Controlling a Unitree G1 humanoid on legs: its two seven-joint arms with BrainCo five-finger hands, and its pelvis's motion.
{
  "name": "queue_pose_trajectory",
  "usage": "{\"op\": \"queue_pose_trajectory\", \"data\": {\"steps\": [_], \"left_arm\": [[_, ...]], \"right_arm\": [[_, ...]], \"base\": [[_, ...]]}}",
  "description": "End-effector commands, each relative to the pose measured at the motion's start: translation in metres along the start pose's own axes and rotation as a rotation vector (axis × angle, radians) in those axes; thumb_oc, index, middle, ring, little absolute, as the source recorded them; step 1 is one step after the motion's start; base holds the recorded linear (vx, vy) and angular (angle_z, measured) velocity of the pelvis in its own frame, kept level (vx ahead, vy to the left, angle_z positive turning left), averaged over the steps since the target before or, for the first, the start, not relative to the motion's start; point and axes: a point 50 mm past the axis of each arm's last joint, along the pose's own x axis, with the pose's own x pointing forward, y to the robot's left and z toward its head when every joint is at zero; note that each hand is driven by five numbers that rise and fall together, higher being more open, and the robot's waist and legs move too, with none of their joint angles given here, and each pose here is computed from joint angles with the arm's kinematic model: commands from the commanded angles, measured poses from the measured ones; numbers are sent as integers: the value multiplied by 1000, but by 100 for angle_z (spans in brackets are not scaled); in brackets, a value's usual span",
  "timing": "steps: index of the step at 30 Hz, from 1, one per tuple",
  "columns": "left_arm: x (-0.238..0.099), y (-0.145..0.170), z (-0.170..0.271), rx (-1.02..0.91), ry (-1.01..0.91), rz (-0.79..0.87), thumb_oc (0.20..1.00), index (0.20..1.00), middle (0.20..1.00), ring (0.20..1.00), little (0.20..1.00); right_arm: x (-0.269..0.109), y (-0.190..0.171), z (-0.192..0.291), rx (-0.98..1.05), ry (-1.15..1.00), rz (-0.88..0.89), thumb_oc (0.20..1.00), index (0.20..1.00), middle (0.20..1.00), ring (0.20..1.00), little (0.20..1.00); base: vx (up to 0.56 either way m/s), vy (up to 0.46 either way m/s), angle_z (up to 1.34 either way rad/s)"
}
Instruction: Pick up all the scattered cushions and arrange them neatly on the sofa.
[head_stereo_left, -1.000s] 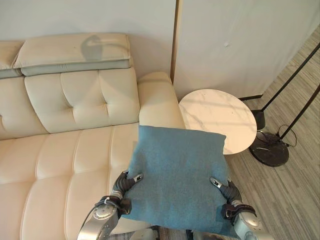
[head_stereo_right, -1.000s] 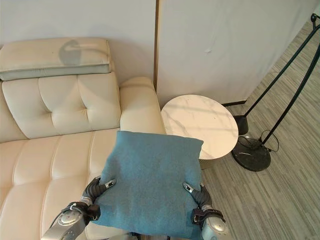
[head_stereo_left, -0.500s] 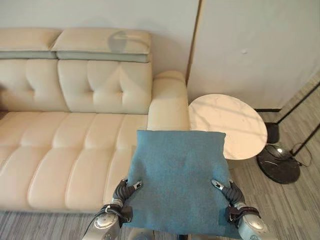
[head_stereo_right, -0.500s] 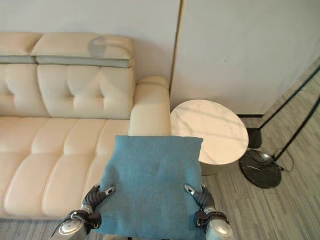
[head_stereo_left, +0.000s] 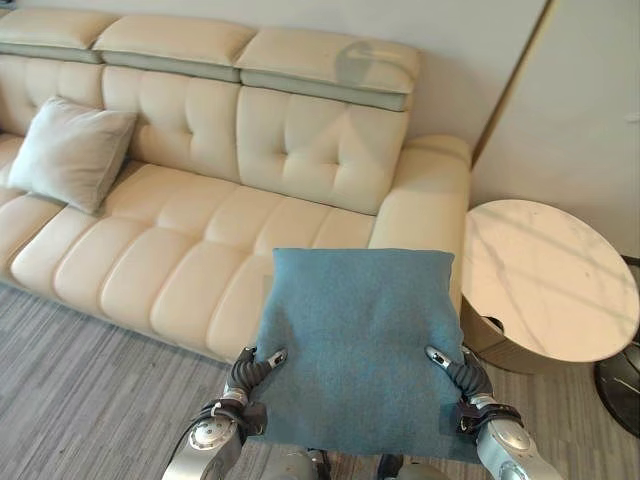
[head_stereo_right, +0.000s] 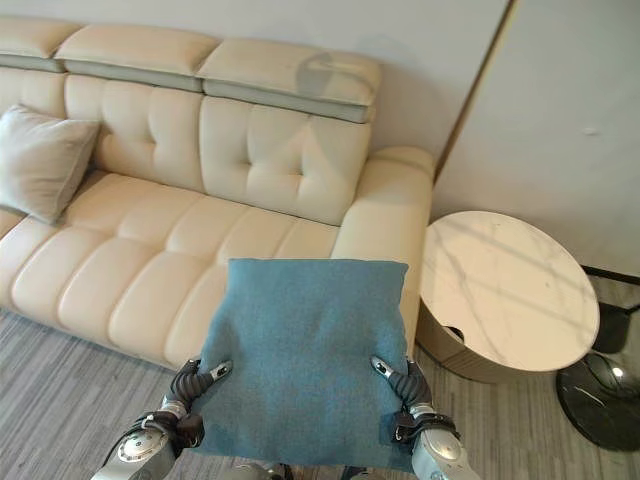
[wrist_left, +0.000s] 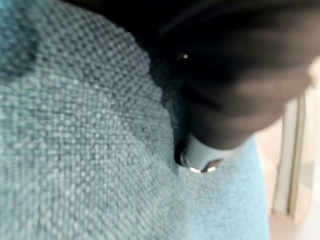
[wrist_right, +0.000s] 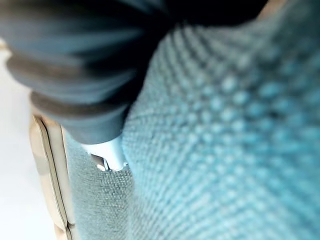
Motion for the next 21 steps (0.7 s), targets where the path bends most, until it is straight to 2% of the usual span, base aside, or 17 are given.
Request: {"op": "queue_pose_trajectory", "data": {"steps": [1,7,11,14,21], "left_arm": [[-2,-3,39,11,-210,-47,200,200,200,200,200],[-2,3,48,6,-249,-4,200,200,200,200,200],[-2,3,68,9,-341,23,200,200,200,200,200],[-4,1,89,-15,-449,32,200,200,200,200,200],[-6,1,95,0,-476,18,200,200,200,200,200]], "right_arm": [[6,27,41,28,-215,117,200,200,200,200,200],[10,36,45,52,-232,134,200,200,200,200,200],[10,50,60,75,-304,174,200,200,200,200,200],[12,64,82,93,-402,233,200,200,200,200,200],[8,63,87,68,-414,274,200,200,200,200,200]], "base": [[7,194,43],[33,289,22],[31,281,40],[-2,75,76],[169,-15,71]]}}
